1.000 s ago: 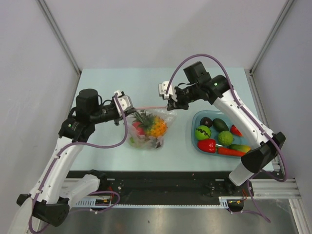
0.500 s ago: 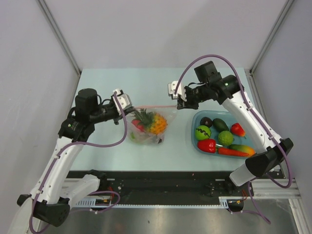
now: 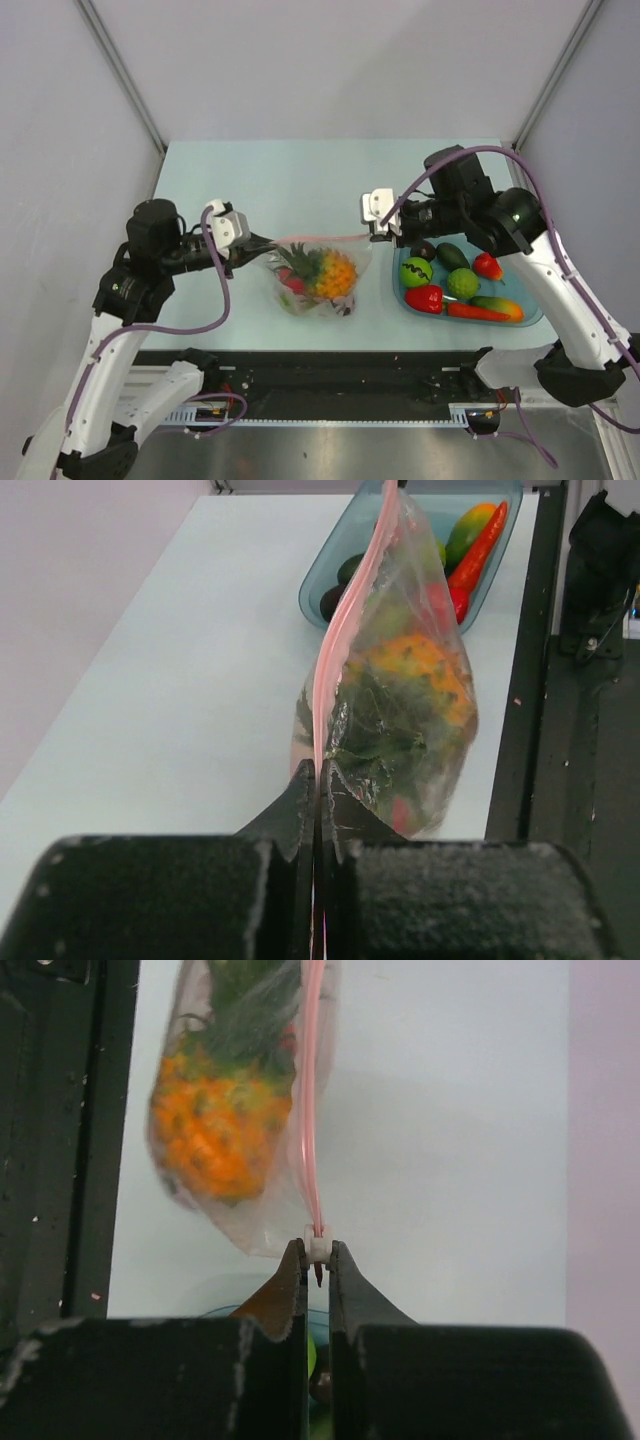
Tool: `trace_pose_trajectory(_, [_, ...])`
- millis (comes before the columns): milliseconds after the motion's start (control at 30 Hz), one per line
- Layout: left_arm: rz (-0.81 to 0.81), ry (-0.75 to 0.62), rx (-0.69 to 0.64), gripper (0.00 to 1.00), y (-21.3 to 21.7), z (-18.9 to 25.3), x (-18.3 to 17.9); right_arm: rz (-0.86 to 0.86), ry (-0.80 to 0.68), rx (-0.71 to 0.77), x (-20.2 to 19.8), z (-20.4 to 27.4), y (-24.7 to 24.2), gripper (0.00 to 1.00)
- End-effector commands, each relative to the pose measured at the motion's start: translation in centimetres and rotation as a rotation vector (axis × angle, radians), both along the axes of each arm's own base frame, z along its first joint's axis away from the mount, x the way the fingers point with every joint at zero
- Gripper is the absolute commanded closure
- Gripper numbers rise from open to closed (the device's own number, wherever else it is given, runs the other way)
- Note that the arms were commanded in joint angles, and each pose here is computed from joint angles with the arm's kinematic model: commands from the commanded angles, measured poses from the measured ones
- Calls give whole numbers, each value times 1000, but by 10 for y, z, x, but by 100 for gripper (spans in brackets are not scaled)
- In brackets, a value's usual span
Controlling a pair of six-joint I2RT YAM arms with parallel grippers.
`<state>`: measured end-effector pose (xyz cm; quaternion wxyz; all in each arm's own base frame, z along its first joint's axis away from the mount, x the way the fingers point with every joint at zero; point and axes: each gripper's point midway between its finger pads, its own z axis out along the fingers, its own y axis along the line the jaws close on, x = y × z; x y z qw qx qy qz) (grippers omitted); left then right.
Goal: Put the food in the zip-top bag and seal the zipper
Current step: Zip the zipper food storage bag at the center of the board, then place the zipper food storage bag at the center of the board.
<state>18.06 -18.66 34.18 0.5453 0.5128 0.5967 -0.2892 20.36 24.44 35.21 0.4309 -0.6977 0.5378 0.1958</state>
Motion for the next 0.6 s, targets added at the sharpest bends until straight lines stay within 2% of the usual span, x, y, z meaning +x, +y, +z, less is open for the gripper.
trace_pose_trajectory(0, [96,42,-73,100,-7,0,30,-149,1,-14,41,-15,-2,100])
trace_pose_trajectory(33, [139,80,-61,100,-8,-14,46,-169,-16,-9,56,-21,-1,100])
trace_pose_trajectory(100, [241,46,-56,100,-3,-19,78,-224,-14,-26,92,-38,-6,100])
trace_pose_trajectory(167, [335,102,-32,100,-2,-45,110,-250,-40,-16,122,-45,-3,100])
trace_pose_trajectory(300, [427,136,-33,100,-8,-74,161,-256,-82,-21,182,-77,7,100])
trace_pose_trajectory(433, [474,174,-20,100,-17,-102,208,-303,30,-64,238,-141,9,100])
trace_pose_trajectory(500, [505,204,-17,100,-19,-114,236,-328,68,-53,258,-147,6,100])
trace_pose_trajectory(533, [508,218,-17,100,-21,-117,245,-349,122,-67,268,-170,5,100])
trace_pose_trajectory(567, [521,244,-11,100,-19,-123,253,-356,120,-53,276,-166,6,100])
